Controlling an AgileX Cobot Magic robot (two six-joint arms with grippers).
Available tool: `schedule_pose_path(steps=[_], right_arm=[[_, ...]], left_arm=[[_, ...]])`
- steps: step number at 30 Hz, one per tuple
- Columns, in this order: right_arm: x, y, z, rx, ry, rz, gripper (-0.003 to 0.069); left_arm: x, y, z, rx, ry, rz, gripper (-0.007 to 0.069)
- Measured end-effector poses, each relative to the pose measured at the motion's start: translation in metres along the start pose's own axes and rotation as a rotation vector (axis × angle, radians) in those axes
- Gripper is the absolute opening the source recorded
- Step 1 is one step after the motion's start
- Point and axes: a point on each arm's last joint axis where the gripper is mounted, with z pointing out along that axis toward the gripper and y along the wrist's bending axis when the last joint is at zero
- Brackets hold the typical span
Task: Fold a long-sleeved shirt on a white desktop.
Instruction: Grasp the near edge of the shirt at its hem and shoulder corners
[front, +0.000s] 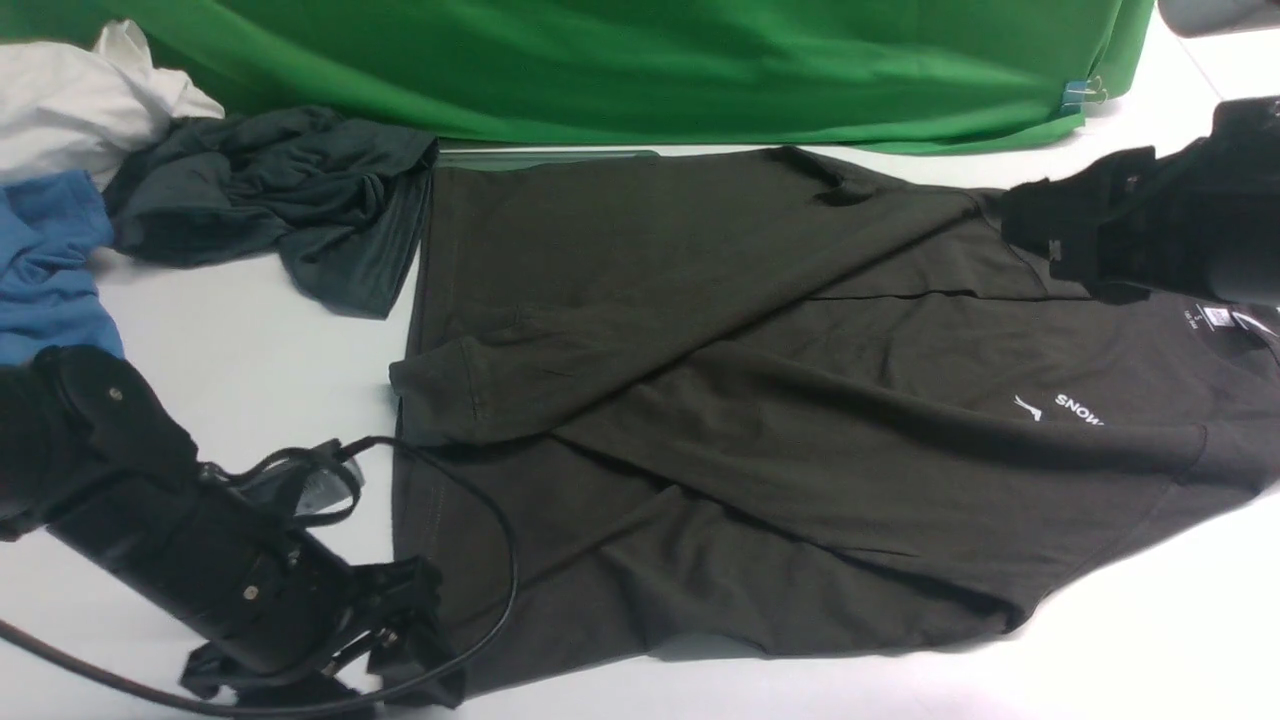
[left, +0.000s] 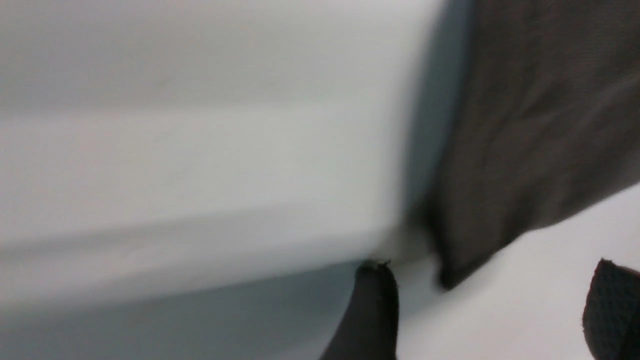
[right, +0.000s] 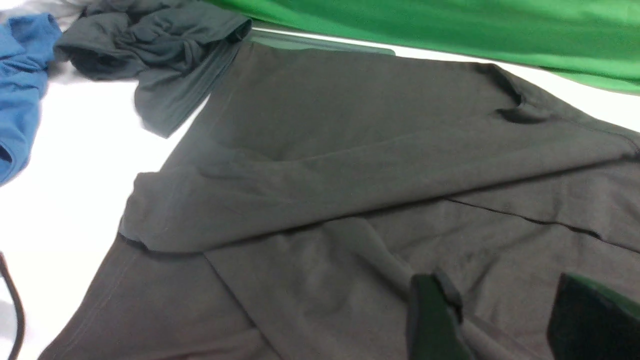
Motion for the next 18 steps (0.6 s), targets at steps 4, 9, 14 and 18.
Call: schedule_pose_path(steps=[4,9,14,18], right_arm=[[0.0,0.0,0.0,0.0,0.002,0.0,0.0349],[0.003,0.0,0.0,-0.001,0.031,0.001,0.0349],[0.011,0.0,0.001,-0.001,0.09,0.001,0.0349],[0.028,-0.004,0.007,0.007,0.155,0.004,0.0349]], left_arm=[[-0.004,0.0,0.007,0.04,0.015,-0.027,0.0422],[-0.005,0.004,0.008,0.003,0.011,-0.001,0.021],[-0.007,0.005,0.005,-0.029,-0.002,0.024,0.0034],[-0.008,0.005,-0.005,-0.089,-0.085,0.074,0.0029]])
